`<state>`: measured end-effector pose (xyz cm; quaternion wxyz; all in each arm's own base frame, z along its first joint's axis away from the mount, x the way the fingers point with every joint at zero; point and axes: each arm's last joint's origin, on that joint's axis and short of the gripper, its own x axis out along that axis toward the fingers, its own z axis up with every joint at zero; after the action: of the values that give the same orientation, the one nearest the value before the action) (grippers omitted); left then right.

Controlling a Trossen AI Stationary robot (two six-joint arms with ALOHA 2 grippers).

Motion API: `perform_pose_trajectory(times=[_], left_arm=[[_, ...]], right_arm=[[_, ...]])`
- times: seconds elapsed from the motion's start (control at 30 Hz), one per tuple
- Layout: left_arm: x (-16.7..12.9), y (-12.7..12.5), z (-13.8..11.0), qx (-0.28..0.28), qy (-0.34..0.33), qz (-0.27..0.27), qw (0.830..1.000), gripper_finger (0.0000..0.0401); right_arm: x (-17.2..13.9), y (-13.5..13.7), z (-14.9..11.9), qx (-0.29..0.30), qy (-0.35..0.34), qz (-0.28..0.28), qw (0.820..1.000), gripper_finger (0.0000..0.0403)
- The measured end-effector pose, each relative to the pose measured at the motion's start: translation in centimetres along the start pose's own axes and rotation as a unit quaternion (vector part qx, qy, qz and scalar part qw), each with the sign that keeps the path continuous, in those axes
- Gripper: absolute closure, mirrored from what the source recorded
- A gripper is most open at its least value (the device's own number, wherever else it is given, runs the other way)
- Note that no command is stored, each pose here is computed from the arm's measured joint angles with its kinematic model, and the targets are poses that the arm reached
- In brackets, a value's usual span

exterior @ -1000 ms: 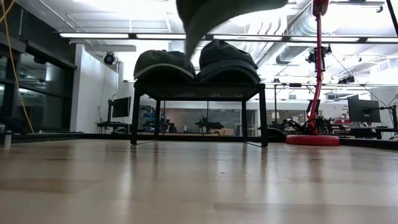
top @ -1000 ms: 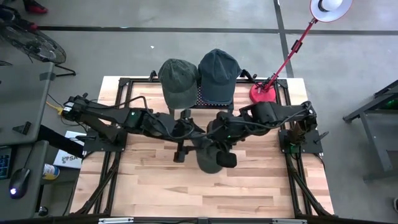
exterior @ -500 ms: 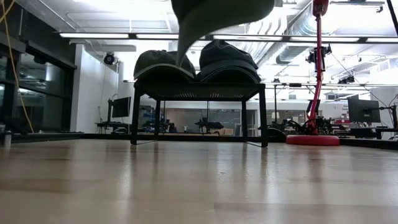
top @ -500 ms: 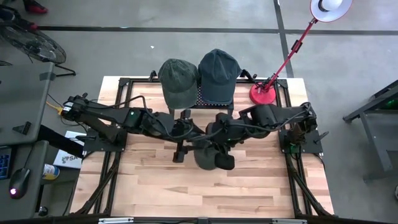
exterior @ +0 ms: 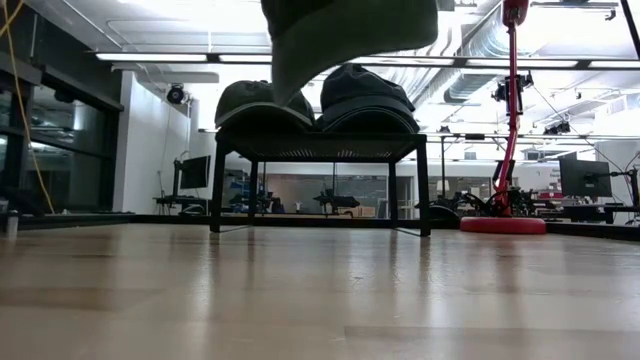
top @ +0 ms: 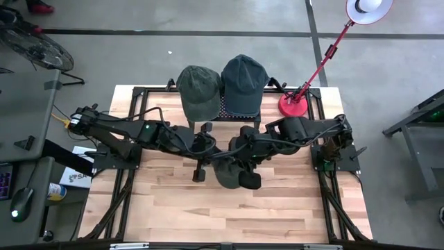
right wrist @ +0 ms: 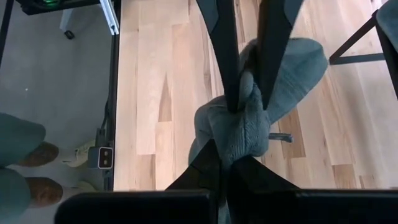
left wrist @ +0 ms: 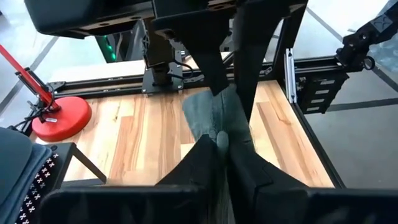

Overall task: Pick & Place hat
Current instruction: Stack the dark green cap on top of the other dark green caps on the shelf

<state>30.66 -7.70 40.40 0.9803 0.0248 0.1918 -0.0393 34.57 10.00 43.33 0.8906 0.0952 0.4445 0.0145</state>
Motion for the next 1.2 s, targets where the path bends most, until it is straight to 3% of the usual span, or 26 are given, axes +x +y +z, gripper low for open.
perform_pose_trajectory(times=[0.43, 0.83, 1.03, 1.2], left_arm=[[0.0, 0.0, -0.2, -0.022, 0.008, 0.0, 1.0, 0.0381], [0.0, 0.2, -0.4, -0.045, 0.02, 0.03, 0.998, 0.0381], [0.0, 0.3, -0.6, -0.061, 0.026, 0.053, 0.996, 0.0381], [-0.3, 0.5, -0.6, -0.07, 0.034, 0.074, 0.994, 0.0381]], right_arm=[[0.0, 0.1, -0.1, -0.04, 0.008, 0.014, 0.999, 0.0394], [-0.9, -0.5, 0.0, -0.065, 0.005, 0.032, 0.997, 0.0262], [-3.8, -1.7, -0.1, -0.075, -0.025, 0.037, 0.996, 0.0207], [-7.1, -3.0, -0.5, -0.081, -0.066, 0.021, 0.994, 0.0195]])
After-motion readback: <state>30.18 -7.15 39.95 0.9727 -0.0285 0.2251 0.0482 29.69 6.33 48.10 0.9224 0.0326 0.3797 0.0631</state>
